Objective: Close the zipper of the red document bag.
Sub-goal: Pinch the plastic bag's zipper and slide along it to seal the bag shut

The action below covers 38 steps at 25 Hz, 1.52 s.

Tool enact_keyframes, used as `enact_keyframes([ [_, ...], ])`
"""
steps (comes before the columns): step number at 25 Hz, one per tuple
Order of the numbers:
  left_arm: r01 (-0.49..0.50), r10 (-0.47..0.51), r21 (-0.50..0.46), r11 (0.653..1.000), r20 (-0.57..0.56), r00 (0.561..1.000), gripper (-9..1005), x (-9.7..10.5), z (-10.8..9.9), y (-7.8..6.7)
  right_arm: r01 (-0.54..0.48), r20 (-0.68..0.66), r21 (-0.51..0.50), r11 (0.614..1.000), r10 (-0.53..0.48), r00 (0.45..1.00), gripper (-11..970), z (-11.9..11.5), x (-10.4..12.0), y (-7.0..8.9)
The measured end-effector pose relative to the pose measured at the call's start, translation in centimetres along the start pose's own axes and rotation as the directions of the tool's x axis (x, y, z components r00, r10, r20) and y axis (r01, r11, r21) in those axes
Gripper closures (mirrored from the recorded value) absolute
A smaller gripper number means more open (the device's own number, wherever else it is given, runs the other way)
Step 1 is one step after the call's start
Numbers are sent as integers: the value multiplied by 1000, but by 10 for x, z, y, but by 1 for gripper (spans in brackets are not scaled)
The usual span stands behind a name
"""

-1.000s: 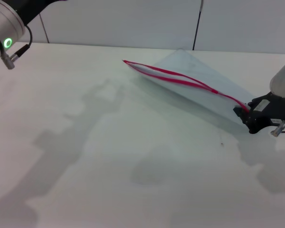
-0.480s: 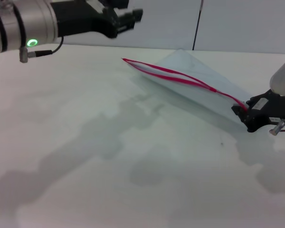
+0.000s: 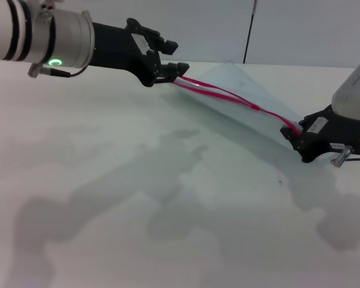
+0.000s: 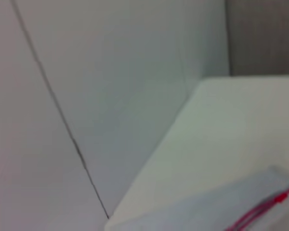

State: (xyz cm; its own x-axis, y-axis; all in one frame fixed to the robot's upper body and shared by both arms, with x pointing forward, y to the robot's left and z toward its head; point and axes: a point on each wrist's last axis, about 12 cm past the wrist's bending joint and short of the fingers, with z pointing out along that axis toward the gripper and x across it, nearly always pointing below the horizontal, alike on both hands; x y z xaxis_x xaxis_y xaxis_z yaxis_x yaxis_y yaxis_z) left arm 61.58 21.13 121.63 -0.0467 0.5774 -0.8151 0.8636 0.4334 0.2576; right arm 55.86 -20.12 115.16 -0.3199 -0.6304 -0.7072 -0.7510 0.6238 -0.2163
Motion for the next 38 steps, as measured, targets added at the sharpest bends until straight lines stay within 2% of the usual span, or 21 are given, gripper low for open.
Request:
enact_keyframes([
  [7,-170,173,39,985,-94,980,559,-20,3,-2,20,4,-14,1000,-20,1000,910,-2,-5,4],
  [12,-325,326,36,945,-175,929,560,-39,10,-10,31,4,-28,999,-31,1000,910,0,-8,6],
  [18,-436,438,62,898,-224,871,561,-54,24,-25,33,7,-40,999,-32,999,910,2,-11,6],
  [21,-464,471,85,882,-227,852,561,-59,30,-31,33,8,-42,999,-32,999,910,2,-12,6],
  [31,-503,520,133,854,-205,829,563,-68,41,-46,50,44,-79,996,-46,998,910,0,-17,11],
  [38,-506,530,162,847,-199,824,564,-66,48,-53,70,65,-80,994,-65,996,910,-6,-24,14],
])
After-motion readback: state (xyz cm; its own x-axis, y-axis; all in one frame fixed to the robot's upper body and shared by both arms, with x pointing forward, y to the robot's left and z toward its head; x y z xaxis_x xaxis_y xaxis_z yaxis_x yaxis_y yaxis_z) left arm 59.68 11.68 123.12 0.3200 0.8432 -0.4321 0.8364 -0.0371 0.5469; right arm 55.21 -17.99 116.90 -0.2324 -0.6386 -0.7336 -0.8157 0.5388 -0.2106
